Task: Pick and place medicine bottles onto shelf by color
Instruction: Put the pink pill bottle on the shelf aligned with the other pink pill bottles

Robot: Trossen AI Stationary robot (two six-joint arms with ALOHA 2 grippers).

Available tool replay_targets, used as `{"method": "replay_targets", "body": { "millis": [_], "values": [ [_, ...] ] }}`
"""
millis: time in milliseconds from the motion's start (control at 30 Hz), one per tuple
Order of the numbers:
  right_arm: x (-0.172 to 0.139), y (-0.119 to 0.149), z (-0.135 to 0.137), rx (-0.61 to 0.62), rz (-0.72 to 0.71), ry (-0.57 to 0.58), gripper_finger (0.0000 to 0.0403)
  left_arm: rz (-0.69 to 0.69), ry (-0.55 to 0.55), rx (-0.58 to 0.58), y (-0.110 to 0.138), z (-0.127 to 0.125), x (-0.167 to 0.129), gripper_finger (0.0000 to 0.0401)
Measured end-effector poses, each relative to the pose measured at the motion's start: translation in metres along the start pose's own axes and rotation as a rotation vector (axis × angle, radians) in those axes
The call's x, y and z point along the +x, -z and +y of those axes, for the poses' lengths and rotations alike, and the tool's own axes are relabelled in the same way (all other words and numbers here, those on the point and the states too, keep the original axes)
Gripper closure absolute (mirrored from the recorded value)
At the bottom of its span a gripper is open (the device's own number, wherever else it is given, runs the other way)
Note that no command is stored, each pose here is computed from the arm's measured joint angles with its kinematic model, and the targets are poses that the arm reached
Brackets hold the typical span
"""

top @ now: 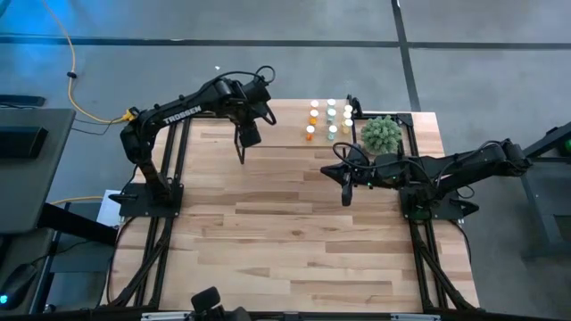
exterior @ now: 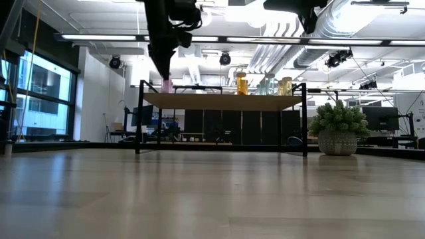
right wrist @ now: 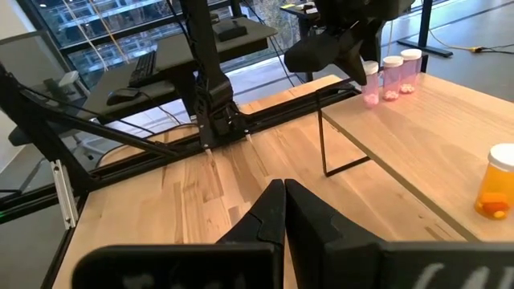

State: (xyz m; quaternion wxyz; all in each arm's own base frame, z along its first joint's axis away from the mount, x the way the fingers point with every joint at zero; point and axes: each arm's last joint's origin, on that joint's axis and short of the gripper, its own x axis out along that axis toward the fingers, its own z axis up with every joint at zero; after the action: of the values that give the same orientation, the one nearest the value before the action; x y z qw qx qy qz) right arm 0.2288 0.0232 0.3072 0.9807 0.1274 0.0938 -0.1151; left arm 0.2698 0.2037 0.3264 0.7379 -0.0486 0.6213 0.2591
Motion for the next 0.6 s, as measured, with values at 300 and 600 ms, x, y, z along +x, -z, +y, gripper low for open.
{"method": "replay_targets", "body": {
  "millis": [300,600],
  "values": [
    [0.0001,-0.0003,-0.0010,0.000,-0.011,0.034,0.0402,-0.003,0.012,0.000,-0.0001,-0.0005,0.0000,0.0279],
    [0.0001,-0.0003,-0.0010,0.000,-0.012,0.036,0.0402,0.016,0.018,0.002,-0.0019,-0.0009,0.0056,0.0279]
  ]
}}
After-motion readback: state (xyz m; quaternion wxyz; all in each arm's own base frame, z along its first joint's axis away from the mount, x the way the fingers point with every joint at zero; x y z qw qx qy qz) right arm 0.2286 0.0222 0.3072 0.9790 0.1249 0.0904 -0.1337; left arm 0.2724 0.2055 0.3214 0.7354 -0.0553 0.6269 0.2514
